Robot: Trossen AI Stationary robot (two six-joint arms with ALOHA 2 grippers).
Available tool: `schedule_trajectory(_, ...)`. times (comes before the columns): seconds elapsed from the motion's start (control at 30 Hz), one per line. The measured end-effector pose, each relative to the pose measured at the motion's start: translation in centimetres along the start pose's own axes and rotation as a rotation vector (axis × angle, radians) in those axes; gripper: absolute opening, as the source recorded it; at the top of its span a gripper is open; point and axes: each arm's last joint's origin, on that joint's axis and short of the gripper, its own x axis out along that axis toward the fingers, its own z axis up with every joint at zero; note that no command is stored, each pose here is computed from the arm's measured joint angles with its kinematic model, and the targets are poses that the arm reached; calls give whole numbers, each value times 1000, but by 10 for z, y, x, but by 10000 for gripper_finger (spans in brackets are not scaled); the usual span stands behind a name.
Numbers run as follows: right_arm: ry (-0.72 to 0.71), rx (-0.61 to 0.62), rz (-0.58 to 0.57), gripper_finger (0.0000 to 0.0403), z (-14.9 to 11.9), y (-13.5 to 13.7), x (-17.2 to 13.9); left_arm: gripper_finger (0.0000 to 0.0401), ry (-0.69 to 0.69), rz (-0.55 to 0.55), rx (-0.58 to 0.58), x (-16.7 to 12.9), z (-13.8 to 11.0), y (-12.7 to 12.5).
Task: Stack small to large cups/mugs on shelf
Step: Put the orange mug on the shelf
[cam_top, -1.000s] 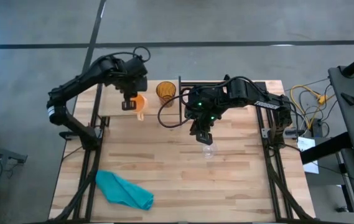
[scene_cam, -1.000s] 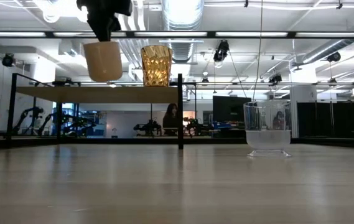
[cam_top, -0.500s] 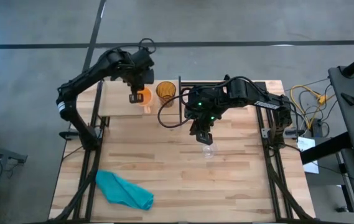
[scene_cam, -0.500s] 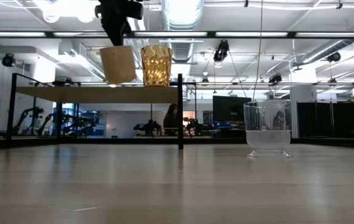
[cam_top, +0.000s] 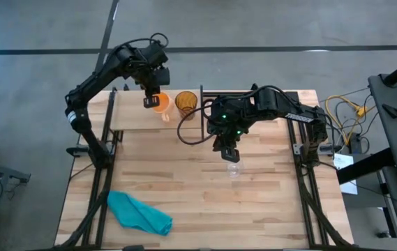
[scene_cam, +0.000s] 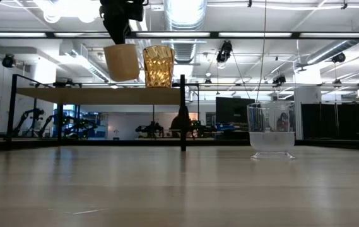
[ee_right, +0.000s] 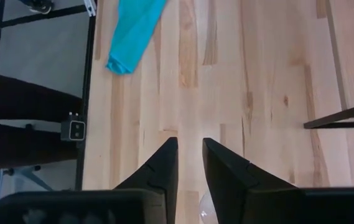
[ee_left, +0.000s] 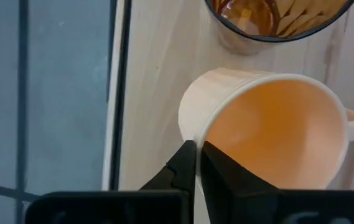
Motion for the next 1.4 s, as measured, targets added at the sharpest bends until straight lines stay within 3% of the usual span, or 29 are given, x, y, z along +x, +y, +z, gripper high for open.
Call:
schedule_trajectory(0.37,4,-3,0,74,0,0,0,0,29,-12,-47,8,-7,13)
schedule_trajectory(1.4,5,9,0,82,0,0,0,0,119,-65,-55,34,-13,11)
